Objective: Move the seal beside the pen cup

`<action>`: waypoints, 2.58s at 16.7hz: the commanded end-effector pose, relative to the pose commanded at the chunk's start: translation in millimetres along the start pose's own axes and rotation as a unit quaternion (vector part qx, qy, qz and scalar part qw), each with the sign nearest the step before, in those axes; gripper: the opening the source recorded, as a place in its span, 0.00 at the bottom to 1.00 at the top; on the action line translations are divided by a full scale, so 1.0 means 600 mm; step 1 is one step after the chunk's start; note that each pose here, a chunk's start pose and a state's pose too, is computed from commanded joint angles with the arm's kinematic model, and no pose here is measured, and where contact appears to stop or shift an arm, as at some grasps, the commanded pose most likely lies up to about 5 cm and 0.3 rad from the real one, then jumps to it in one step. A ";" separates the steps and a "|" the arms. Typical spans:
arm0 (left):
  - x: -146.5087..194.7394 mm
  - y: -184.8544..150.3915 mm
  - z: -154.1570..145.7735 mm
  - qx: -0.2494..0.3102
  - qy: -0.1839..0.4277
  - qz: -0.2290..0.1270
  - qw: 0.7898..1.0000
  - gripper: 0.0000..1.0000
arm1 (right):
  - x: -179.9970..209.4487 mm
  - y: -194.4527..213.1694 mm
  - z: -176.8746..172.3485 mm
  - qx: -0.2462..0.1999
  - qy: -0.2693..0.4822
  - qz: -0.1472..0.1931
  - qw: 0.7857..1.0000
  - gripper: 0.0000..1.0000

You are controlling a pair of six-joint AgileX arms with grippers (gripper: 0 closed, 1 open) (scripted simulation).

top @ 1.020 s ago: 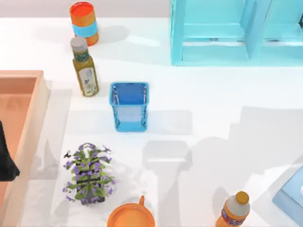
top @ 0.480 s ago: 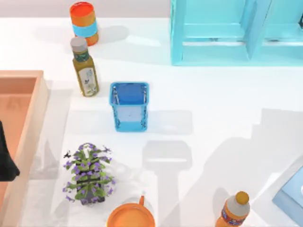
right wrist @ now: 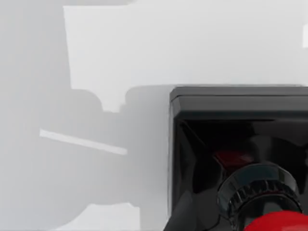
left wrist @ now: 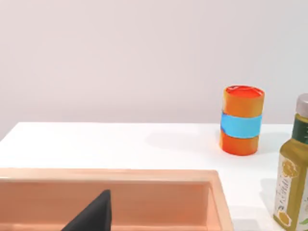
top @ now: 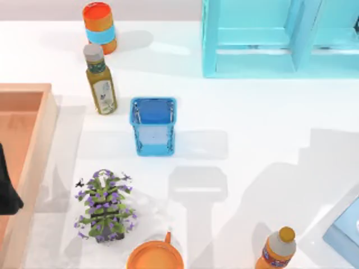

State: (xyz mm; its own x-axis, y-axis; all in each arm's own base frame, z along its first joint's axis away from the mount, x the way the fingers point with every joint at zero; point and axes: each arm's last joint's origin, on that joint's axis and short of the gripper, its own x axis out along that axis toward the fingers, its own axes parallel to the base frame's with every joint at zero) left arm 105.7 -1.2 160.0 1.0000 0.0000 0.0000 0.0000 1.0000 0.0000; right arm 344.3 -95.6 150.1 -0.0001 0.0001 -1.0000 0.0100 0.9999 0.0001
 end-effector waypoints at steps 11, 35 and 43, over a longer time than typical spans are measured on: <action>0.000 0.000 0.000 0.000 0.000 0.000 1.000 1.00 | 0.000 0.000 0.000 0.000 0.000 0.000 1.000 0.00; 0.000 0.000 0.000 0.000 0.000 0.000 1.000 1.00 | -0.223 0.277 0.023 0.001 0.001 -0.005 1.000 0.00; 0.000 0.000 0.000 0.000 0.000 0.000 1.000 1.00 | -0.167 0.575 0.063 0.000 -0.047 -0.003 0.999 0.00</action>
State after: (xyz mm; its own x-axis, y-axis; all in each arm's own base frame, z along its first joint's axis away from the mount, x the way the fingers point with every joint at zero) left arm 105.7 -1.2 160.0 1.0000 0.0000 0.0000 0.0000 1.0000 0.0000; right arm 385.6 248.8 250.1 0.0933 -0.0071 -0.9956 0.0102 0.9999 -0.0062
